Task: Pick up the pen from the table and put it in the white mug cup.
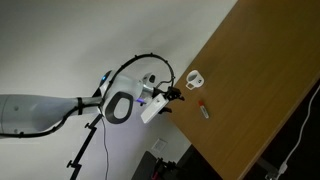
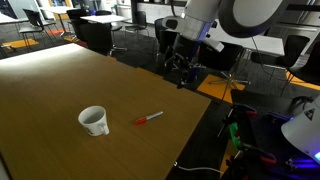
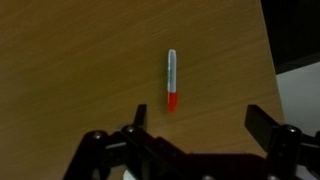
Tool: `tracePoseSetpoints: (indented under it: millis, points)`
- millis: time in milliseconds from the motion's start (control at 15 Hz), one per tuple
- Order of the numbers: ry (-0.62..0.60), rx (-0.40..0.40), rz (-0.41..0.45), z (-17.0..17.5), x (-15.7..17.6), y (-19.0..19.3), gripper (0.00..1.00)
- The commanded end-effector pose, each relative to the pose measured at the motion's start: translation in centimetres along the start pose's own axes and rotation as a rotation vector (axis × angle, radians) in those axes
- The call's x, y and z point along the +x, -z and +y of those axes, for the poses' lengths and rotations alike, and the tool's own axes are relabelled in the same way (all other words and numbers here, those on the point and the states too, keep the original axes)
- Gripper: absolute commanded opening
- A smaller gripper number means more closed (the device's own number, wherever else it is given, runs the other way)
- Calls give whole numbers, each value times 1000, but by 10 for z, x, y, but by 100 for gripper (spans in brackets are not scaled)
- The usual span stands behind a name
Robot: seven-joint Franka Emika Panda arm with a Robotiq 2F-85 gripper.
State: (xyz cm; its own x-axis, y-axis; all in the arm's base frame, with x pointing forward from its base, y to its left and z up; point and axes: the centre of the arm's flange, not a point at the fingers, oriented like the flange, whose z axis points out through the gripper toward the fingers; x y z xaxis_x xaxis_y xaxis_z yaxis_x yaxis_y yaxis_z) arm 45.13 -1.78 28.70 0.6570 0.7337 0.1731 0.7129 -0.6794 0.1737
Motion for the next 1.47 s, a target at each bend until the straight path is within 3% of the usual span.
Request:
tracePoseSetpoints:
  millis: [0,400,800,1400]
  points:
    - [4,12,-15,0,1,-10,100]
    - [5,18,-28,5,7,-21,100]
    - [167,120,9,5,32,-77,100]
    - [262,127,-69,28,42,-142,100]
